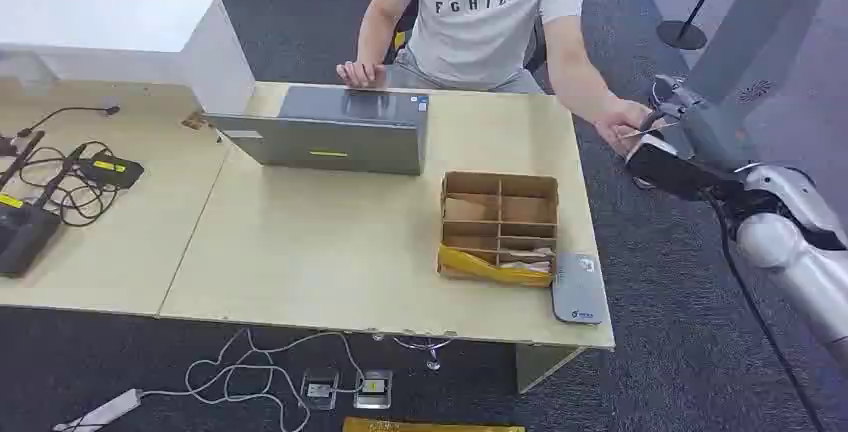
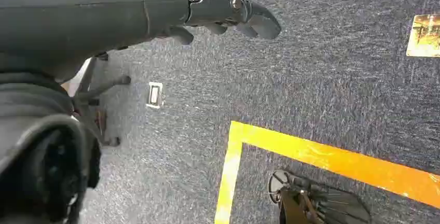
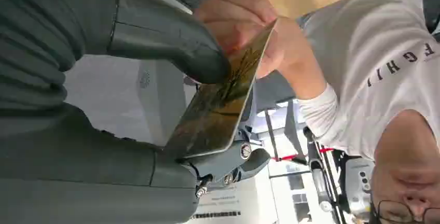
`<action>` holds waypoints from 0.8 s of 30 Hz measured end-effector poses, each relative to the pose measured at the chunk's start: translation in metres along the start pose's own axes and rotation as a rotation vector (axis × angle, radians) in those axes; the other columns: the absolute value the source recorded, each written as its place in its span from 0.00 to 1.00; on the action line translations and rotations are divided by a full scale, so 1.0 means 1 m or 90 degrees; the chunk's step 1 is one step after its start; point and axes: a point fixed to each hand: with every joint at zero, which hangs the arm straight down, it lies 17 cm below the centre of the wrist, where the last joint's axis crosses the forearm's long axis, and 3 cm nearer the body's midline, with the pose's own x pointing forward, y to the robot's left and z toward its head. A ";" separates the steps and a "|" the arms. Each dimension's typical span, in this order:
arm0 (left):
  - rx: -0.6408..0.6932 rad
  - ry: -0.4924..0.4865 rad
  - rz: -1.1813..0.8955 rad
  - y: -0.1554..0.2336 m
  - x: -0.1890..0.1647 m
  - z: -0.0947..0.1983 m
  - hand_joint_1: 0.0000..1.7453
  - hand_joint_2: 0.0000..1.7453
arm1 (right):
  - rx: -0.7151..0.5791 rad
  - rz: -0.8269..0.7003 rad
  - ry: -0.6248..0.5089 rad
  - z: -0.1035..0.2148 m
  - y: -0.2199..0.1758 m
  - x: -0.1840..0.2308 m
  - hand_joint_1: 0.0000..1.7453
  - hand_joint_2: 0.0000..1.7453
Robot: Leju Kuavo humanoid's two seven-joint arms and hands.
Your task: Pass the card to the sensor for recognition and then transmit it.
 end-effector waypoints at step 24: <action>0.001 -0.002 -0.003 0.001 0.001 0.000 0.00 0.00 | 0.058 0.023 -0.030 0.036 0.076 0.022 1.00 1.00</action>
